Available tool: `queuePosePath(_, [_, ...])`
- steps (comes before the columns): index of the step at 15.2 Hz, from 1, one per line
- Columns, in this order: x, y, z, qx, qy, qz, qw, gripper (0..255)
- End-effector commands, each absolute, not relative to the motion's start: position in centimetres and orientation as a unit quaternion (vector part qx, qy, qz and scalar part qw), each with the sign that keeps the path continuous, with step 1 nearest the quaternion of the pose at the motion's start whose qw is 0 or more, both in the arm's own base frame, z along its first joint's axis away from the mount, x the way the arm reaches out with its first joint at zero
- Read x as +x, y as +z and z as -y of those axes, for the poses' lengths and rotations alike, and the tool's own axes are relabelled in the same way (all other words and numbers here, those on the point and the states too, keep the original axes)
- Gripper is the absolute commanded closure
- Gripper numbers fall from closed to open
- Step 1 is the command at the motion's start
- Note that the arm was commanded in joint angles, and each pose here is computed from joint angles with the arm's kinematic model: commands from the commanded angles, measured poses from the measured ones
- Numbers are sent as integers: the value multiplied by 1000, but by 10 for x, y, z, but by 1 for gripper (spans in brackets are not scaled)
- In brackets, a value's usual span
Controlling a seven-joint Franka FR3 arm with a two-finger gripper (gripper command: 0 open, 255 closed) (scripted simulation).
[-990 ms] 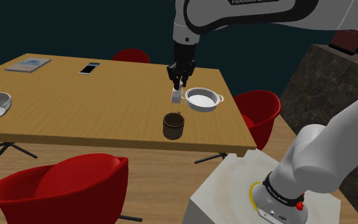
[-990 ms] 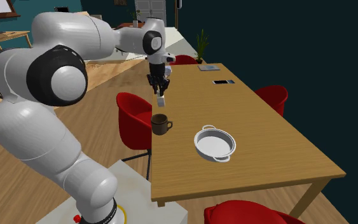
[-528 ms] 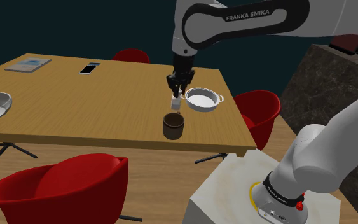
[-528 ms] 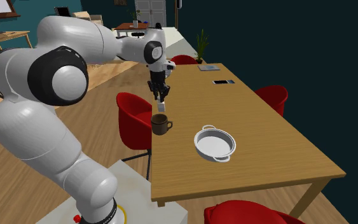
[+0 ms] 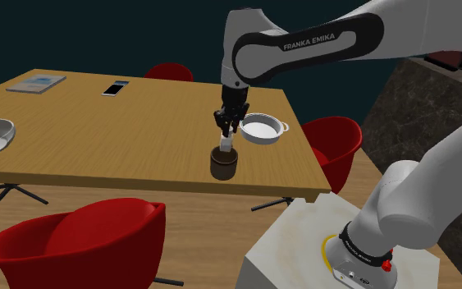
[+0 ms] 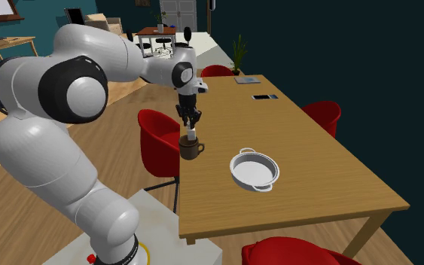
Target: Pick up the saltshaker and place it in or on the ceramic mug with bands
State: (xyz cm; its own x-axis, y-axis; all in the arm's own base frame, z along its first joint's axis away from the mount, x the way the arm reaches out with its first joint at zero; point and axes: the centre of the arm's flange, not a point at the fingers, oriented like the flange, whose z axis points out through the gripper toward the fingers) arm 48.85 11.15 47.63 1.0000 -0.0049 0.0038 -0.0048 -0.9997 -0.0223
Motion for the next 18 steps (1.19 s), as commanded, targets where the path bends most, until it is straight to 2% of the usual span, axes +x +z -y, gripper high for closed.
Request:
queuePosePath(1, [488,470,-111,-1000,-2,-2,11,255])
queuePosePath(8, [488,470,-111,-1000,-2,-2,11,255])
queuePosePath(9, [488,470,-111,-1000,-2,-2,11,0])
queuePosePath(14, [488,470,-111,-1000,-2,-2,11,0])
queuePosePath(18, [488,520,-110,-1000,-2,-2,11,0])
